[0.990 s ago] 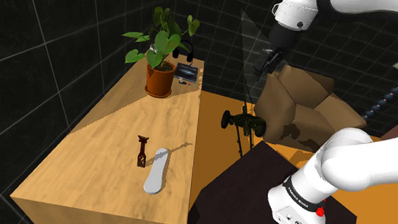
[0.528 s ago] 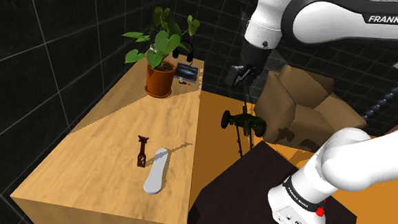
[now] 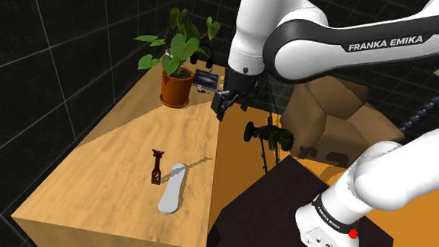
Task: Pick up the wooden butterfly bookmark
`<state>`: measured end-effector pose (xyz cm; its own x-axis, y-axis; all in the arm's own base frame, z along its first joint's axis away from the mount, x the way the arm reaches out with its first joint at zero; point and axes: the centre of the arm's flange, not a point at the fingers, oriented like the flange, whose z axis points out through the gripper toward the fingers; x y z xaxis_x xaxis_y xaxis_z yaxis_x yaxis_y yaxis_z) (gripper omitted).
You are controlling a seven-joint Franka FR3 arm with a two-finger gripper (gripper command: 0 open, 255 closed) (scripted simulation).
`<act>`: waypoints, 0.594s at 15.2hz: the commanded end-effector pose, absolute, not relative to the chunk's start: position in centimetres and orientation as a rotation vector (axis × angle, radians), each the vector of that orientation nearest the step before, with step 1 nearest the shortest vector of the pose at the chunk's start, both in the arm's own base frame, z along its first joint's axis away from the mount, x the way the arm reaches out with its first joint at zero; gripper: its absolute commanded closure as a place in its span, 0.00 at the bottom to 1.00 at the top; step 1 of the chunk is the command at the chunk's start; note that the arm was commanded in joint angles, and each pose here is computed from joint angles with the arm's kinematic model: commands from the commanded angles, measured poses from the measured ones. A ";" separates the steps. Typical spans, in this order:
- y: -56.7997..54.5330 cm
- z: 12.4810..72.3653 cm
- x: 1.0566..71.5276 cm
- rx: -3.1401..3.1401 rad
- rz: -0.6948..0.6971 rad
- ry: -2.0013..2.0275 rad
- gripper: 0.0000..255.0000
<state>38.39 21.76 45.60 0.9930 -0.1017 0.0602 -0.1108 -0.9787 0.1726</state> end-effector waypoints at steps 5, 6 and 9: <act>27.6 40.5 41.4 2.937 0.081 -0.240 0.00; 28.5 39.6 42.0 2.933 0.082 -0.253 0.00; 31.3 37.1 43.7 2.920 0.084 -0.292 0.00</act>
